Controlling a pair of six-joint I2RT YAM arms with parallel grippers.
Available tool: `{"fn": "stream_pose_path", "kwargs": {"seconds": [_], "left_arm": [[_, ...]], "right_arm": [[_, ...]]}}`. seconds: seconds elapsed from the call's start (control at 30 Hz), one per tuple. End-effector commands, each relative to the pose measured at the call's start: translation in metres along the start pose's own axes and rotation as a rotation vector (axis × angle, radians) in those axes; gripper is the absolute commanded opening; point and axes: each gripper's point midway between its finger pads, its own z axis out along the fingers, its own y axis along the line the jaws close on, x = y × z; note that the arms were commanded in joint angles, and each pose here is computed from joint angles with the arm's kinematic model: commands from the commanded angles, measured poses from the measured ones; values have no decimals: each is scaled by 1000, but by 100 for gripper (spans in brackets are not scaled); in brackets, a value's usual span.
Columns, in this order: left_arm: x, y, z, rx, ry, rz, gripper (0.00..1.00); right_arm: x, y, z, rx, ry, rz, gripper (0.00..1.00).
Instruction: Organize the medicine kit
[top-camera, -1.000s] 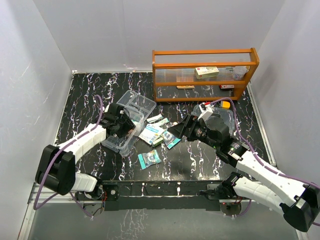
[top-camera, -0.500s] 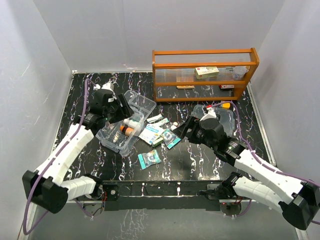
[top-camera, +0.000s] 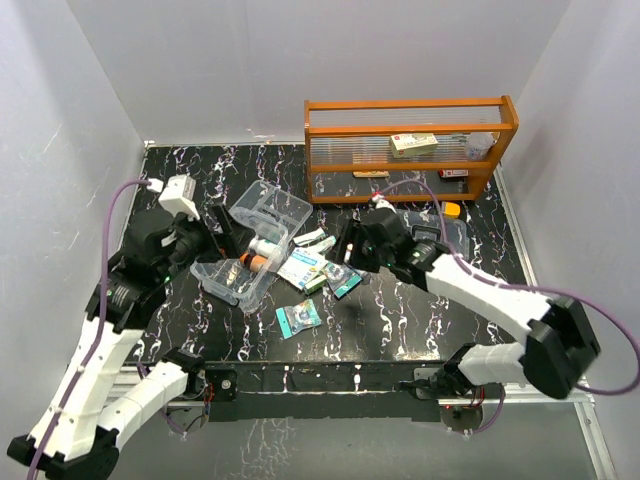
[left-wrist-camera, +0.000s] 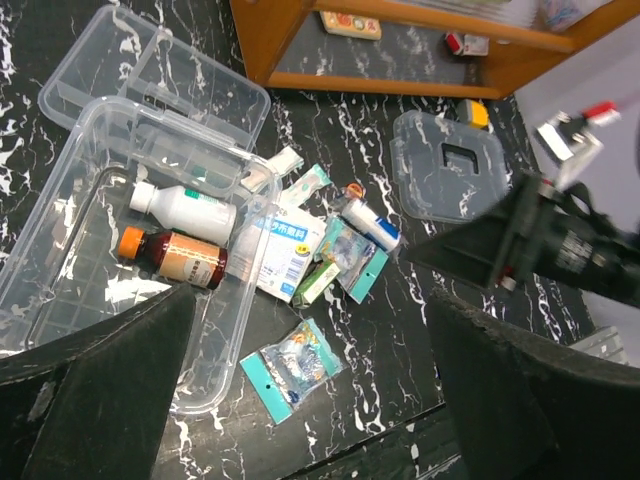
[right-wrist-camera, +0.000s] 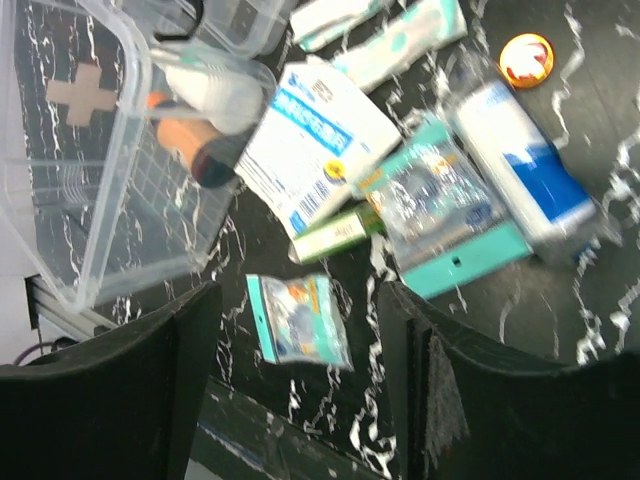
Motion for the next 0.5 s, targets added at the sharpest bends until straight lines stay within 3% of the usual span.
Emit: {"fn": "stream_pose_path", "kwargs": {"seconds": [0.0, 0.17, 0.3, 0.47], "left_arm": [[4, 0, -19, 13, -11, 5, 99], [1, -6, -34, 37, -20, 3, 99], [-9, 0, -42, 10, -96, 12, 99], [-8, -2, -37, 23, -95, 19, 99]], "right_arm": [[-27, 26, 24, 10, -24, -58, 59], [-32, 22, 65, 100, -4, -107, 49], [-27, 9, 90, 165, 19, -115, 48], [-5, -4, 117, 200, 114, -136, 46]]}}
